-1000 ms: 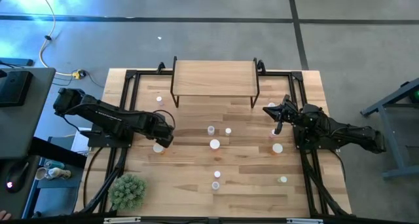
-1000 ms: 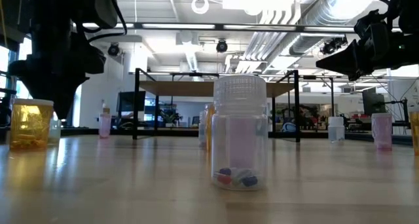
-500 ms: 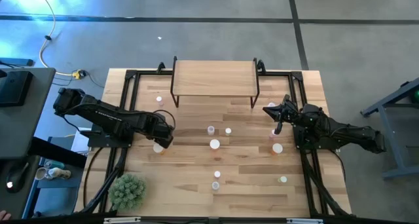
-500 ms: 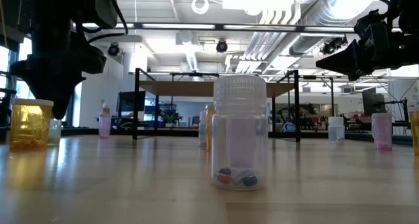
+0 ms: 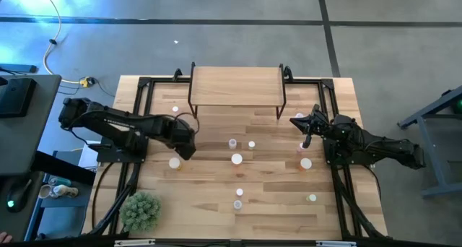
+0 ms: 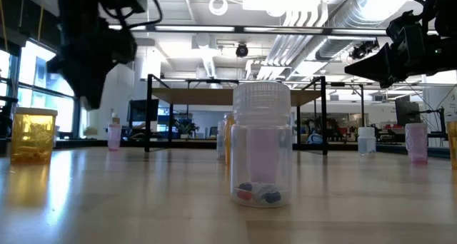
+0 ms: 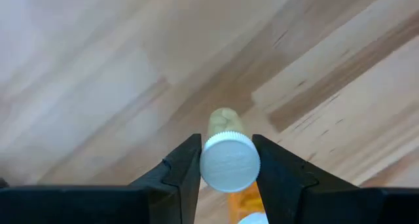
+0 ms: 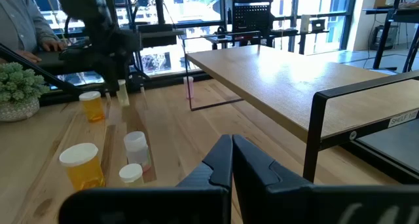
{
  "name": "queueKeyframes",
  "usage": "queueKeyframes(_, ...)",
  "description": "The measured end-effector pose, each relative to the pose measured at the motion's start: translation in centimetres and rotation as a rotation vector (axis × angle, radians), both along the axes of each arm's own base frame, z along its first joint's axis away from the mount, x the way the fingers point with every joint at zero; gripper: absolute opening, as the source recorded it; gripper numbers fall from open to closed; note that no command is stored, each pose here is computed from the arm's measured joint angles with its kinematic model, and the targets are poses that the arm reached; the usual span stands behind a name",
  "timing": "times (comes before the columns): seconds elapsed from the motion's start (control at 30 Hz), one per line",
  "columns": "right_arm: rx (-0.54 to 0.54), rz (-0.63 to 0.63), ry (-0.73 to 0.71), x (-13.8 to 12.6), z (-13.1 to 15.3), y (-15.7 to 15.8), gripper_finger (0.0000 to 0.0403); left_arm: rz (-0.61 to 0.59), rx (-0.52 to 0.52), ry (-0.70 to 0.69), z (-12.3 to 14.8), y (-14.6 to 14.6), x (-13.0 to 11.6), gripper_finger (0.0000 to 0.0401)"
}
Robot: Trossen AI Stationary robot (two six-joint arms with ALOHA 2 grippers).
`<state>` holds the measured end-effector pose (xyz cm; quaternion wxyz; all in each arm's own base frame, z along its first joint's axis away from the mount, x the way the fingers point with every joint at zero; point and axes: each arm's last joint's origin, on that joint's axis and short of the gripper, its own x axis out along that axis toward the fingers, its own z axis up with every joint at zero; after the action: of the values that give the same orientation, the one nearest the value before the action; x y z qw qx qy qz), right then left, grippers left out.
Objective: Pick and place medicine bottles onto shelf by color
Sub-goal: Put the left yellow pill bottle on the shelf
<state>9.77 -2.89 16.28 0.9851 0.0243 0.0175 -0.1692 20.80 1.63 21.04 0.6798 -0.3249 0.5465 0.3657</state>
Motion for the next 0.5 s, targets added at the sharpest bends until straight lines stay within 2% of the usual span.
queueKeyframes(0.23,0.000,0.000,0.000,0.0,0.0,0.0,0.0002,-0.072,0.021,-0.126,4.6,3.0,1.5,0.0117)
queueKeyframes(0.5,0.000,0.000,0.000,0.0,0.0,0.0,0.0002,-0.085,0.155,-0.269,10.7,7.7,1.5,0.0117)
